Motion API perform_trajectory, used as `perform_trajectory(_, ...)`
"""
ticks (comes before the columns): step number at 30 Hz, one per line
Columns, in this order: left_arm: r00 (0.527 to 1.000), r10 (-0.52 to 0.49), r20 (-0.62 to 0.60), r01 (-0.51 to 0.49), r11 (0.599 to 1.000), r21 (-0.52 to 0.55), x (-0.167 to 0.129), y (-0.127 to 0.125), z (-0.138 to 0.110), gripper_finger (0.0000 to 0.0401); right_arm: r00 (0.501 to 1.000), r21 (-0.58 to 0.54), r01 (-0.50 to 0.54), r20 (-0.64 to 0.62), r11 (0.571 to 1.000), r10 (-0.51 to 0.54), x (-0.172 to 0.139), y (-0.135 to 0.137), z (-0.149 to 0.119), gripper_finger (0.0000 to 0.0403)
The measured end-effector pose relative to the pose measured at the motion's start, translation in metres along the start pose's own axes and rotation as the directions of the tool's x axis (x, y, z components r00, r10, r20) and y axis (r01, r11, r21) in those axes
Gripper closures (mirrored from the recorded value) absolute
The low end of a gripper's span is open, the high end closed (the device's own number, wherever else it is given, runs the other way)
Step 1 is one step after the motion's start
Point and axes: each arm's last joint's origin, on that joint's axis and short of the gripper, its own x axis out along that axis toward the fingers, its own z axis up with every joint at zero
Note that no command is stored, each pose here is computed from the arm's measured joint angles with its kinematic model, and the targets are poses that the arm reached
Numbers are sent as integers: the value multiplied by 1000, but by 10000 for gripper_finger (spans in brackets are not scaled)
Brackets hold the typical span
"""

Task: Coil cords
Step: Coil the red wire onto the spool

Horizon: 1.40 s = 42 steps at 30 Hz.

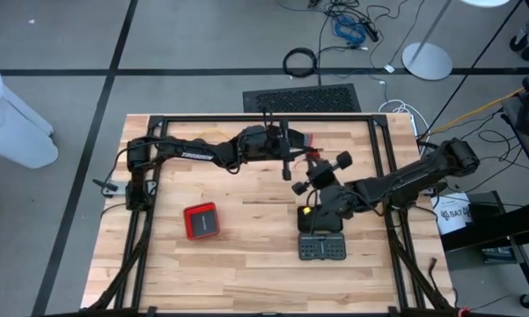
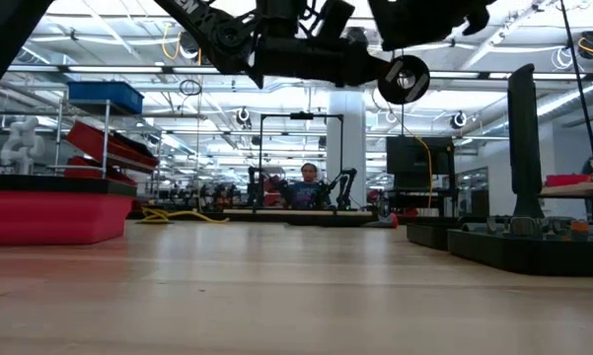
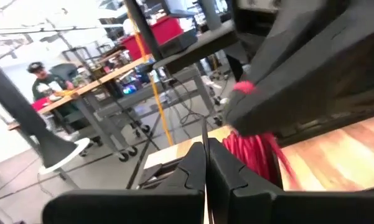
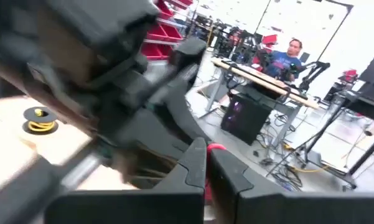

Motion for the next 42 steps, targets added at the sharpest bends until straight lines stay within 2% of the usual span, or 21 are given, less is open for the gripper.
perform_trajectory(4,999,-35,4,35,999,-2,-6,4,11,401,999,34,-41,-6,999,41,-11,-18,6,402)
perform_trajectory(10,991,-126,-49,126,992,13,-21,8,27,401,962,131,-220,-138,967,237,-14,-53,0,402)
perform_trajectory(13,983,-176,-60,177,984,18,-28,8,33,401,940,128,-253,-202,959,275,-15,-66,-5,402)
perform_trajectory(17,970,-238,-41,238,971,-13,-28,6,32,401,917,83,-311,-237,947,321,-13,-69,-5,402)
perform_trajectory(24,966,-257,42,259,964,-65,-28,7,38,401,922,-82,-323,-254,943,294,-10,-60,-11,402)
perform_trajectory(29,968,-235,92,242,967,-74,-27,12,41,401,943,-185,-283,-236,941,237,-10,-54,-15,401)
perform_trajectory(33,948,-242,204,263,962,-77,-23,13,43,401,961,-252,-218,-222,943,163,-8,-50,-22,391)
perform_trajectory(36,937,-221,271,261,958,-122,-19,17,39,401,976,-265,-152,-194,952,102,-8,-44,-28,388)
perform_trajectory(39,946,-168,276,222,958,-181,-13,18,26,401,983,-268,-107,-176,957,61,-8,-37,-38,388)
perform_trajectory(42,955,-113,275,170,966,-195,-9,19,18,401,990,-259,-53,-141,964,16,-8,-28,-47,388)
